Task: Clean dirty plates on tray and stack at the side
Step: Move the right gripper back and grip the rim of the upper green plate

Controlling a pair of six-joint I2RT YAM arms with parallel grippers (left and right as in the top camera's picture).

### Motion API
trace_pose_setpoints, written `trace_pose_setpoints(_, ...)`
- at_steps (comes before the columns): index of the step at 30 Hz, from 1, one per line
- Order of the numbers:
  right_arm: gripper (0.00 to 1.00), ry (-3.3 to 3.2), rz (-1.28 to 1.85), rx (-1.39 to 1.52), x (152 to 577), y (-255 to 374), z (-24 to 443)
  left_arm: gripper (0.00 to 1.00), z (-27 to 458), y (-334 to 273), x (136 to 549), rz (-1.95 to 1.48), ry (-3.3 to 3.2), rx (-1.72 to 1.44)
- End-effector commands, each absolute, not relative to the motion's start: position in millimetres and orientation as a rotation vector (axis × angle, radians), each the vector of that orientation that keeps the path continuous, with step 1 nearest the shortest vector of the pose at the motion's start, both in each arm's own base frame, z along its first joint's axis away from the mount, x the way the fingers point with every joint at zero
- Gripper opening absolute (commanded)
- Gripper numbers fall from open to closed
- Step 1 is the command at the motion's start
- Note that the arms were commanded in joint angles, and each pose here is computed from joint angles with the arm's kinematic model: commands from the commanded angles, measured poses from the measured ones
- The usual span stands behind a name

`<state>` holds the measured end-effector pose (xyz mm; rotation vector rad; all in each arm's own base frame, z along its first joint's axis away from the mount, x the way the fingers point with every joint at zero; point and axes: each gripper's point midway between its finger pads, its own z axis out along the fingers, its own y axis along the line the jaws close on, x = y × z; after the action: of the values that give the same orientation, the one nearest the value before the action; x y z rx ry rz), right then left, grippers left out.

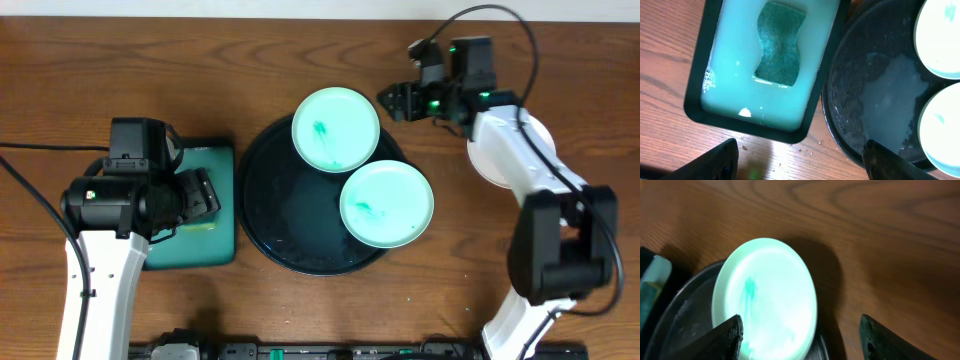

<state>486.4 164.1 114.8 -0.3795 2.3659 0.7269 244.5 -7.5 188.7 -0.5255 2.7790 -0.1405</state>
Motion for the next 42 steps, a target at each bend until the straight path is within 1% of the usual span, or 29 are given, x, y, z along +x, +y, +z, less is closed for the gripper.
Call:
trace_pose_setpoints(1,0.72,2.379,0.772,-0.404,485.7,185.7,92.0,0.8,184.3,-8.7,242.8,-0.141,2.796,-0.531)
trace_pose_setpoints(6,0.72,2.402,0.802,-0.395,488.3,203.1,63.4,0.8,184.3,-8.7,242.8,-0.141,2.796,-0.531)
trace_pose_setpoints(10,0.71,2.448,0.713,-0.295,497.9,197.8,38.2,0.8,184.2,-8.7,242.5,-0.141,2.797,-0.531)
trace_pose_setpoints(13,0.71,2.448,0.682,-0.252,503.9,194.1,33.2,0.8,183.7,-8.7,240.8,-0.139,2.804,-0.533)
trace_pose_setpoints(15,0.68,2.436,0.684,-0.256,506.0,195.5,33.0,0.8,183.6,-8.7,240.7,-0.139,2.805,-0.533)
trace_pose_setpoints(20,0.49,2.453,0.658,-0.206,507.0,196.2,27.6,0.8,183.7,-8.7,241.0,-0.139,2.803,-0.533)
trace_pose_setpoints(21,0.44,2.455,0.657,-0.202,506.9,196.4,27.1,0.8,183.7,-8.7,240.9,-0.139,2.804,-0.533)
trace_pose_setpoints(22,0.36,2.458,0.663,-0.187,506.8,196.5,27.1,0.8,183.7,-8.7,240.9,-0.139,2.804,-0.533)
trace_pose_setpoints(26,0.33,2.467,0.674,-0.152,506.6,196.3,26.8,0.8,183.7,-8.7,240.8,-0.139,2.804,-0.533)
trace_pose_setpoints(28,0.28,2.471,0.676,-0.147,506.0,196.2,26.3,0.8,183.7,-8.7,240.8,-0.139,2.804,-0.533)
trace_pose_setpoints(35,0.21,2.515,0.675,-0.124,499.3,198.7,15.1,0.8,183.7,-8.6,240.8,-0.139,2.804,-0.533)
trace_pose_setpoints(36,0.18,2.517,0.676,-0.125,498.6,199.3,14.7,0.8,183.7,-8.6,240.8,-0.139,2.804,-0.533)
trace_pose_setpoints(39,0.05,2.524,0.682,-0.105,497.9,199.6,14.3,0.8,183.7,-8.6,240.8,-0.139,2.804,-0.533)
trace_pose_setpoints(41,0.01,2.528,0.688,-0.087,497.8,199.6,14.2,0.8,183.7,-8.7,240.8,-0.139,2.804,-0.533)
trace_pose_setpoints(42,0.01,2.53,0.69,-0.081,497.6,199.6,14.1,0.8,183.7,-8.7,240.8,-0.139,2.804,-0.532)
